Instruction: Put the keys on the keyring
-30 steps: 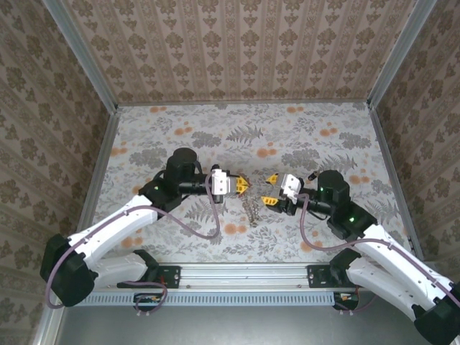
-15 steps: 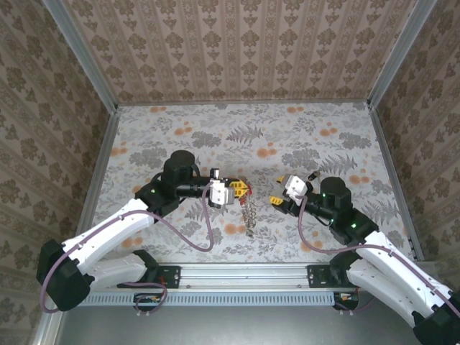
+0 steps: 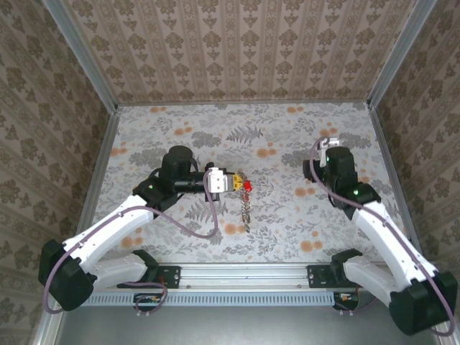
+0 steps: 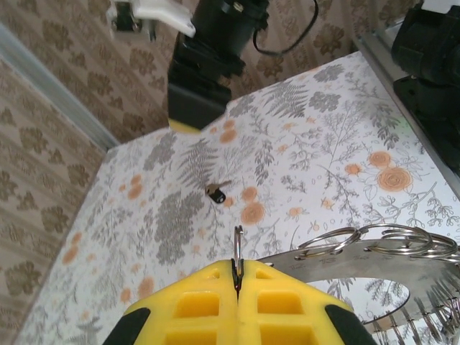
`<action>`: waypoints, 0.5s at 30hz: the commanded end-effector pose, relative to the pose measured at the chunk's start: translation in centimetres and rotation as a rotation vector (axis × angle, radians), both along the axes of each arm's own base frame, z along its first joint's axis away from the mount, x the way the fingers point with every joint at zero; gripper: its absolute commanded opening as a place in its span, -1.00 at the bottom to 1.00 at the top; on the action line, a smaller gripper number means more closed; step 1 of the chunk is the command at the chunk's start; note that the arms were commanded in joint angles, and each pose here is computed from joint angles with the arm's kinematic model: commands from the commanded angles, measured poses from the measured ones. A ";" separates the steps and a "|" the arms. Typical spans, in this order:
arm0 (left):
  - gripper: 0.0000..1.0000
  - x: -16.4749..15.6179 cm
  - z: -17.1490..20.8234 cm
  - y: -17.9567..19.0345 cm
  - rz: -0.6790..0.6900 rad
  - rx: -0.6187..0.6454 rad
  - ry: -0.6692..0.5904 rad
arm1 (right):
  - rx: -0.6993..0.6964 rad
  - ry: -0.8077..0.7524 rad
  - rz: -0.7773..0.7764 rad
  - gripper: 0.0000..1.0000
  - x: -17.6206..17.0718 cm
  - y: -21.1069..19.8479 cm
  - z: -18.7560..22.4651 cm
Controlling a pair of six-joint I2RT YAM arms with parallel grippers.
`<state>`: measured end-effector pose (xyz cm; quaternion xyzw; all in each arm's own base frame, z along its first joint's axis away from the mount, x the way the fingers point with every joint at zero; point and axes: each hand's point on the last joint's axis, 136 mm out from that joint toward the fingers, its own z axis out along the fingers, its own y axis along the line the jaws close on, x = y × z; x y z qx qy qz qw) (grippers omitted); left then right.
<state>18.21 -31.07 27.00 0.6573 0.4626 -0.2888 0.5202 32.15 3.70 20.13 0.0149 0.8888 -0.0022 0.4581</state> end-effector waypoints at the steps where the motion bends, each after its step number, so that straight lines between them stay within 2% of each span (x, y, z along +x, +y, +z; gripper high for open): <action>1: -1.00 0.9 1.2 0.3 0.049 -0.023 0.036 | 0.161 0.240 -0.145 0.11 -0.9 -1.4 -4.5; 5: -1.00 1.0 0.9 0.7 0.051 -0.010 0.058 | 0.289 0.429 -0.164 -0.18 0.5 -2.6 -8.1; 7: -1.00 0.8 0.8 0.7 0.042 -0.012 0.068 | 0.303 0.508 -0.140 -0.21 1.2 -2.8 -9.9; 9: -1.00 0.7 0.7 0.8 0.031 -0.014 0.084 | 0.251 0.585 -0.107 -0.22 1.8 -3.1 -11.4; 15: -1.00 0.4 0.4 0.8 0.012 -0.019 0.117 | 0.135 0.677 -0.033 -0.24 3.5 -4.0 -13.9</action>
